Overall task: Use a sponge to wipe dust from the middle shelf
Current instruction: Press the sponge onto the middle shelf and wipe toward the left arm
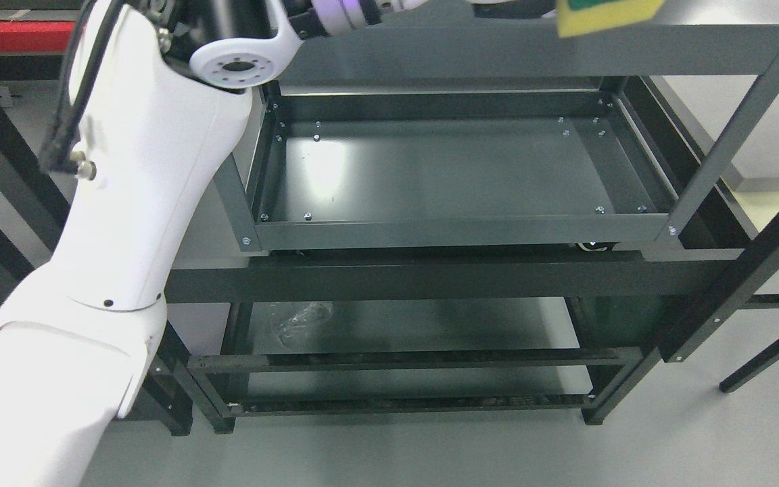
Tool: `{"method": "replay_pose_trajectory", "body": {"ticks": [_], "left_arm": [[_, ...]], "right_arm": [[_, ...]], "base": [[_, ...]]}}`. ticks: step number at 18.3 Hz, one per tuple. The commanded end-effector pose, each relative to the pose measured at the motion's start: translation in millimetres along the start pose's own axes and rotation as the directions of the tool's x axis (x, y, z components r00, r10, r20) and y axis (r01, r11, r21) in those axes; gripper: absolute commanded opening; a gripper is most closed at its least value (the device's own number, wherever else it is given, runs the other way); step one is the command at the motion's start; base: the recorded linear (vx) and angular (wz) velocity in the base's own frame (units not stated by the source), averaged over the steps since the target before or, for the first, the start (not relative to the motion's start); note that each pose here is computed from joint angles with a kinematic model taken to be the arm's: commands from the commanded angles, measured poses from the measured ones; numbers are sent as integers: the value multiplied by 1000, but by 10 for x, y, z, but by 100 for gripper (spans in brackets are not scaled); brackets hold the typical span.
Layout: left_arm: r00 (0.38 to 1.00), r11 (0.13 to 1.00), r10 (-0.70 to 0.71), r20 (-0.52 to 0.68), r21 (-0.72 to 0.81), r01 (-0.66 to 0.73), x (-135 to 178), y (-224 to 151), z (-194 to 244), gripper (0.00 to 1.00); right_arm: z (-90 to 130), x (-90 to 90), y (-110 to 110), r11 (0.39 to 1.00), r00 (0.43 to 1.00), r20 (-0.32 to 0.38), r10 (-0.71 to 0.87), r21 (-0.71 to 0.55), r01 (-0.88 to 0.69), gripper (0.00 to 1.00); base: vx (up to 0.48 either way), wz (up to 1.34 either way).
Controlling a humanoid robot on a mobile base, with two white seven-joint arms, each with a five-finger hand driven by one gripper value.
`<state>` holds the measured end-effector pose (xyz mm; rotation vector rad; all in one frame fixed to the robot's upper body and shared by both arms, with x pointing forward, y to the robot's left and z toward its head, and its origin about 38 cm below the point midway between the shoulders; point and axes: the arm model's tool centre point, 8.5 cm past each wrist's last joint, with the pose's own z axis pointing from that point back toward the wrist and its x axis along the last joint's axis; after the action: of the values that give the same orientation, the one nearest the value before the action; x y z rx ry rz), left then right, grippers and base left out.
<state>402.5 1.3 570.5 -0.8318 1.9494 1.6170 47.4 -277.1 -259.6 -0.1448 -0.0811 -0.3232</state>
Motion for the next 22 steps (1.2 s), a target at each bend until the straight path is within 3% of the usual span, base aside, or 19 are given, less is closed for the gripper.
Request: {"method": "replay_pose_trajectory", "body": {"ticks": [1, 5, 10, 16, 22], "left_arm": [[986, 943, 71, 150, -332, -17, 410, -1003, -591, 0], [988, 911, 61, 141, -412, 2, 581, -1295, -646, 0], [995, 888, 78, 70, -458, -37, 369, -1456, -489, 0], [988, 930, 27, 150, -366, 31, 433, -1058, -604, 0], [993, 929, -55, 107, -359, 90, 159, -759, 300, 0]], "right_arm": [[-7, 19, -101, 1000, 999, -50, 3, -16, -4, 100], [-7, 19, -102, 1000, 999, -50, 3, -17, -4, 100], [-7, 19, -101, 1000, 999, -50, 3, -16, -4, 100], [-7, 19, -101, 1000, 999, -50, 3, -16, -4, 100], [-7, 19, -101, 1000, 999, -50, 3, -16, -4, 100]], "base": [[36, -2], [18, -18], [1, -4], [0, 6], [-1, 11]]}}
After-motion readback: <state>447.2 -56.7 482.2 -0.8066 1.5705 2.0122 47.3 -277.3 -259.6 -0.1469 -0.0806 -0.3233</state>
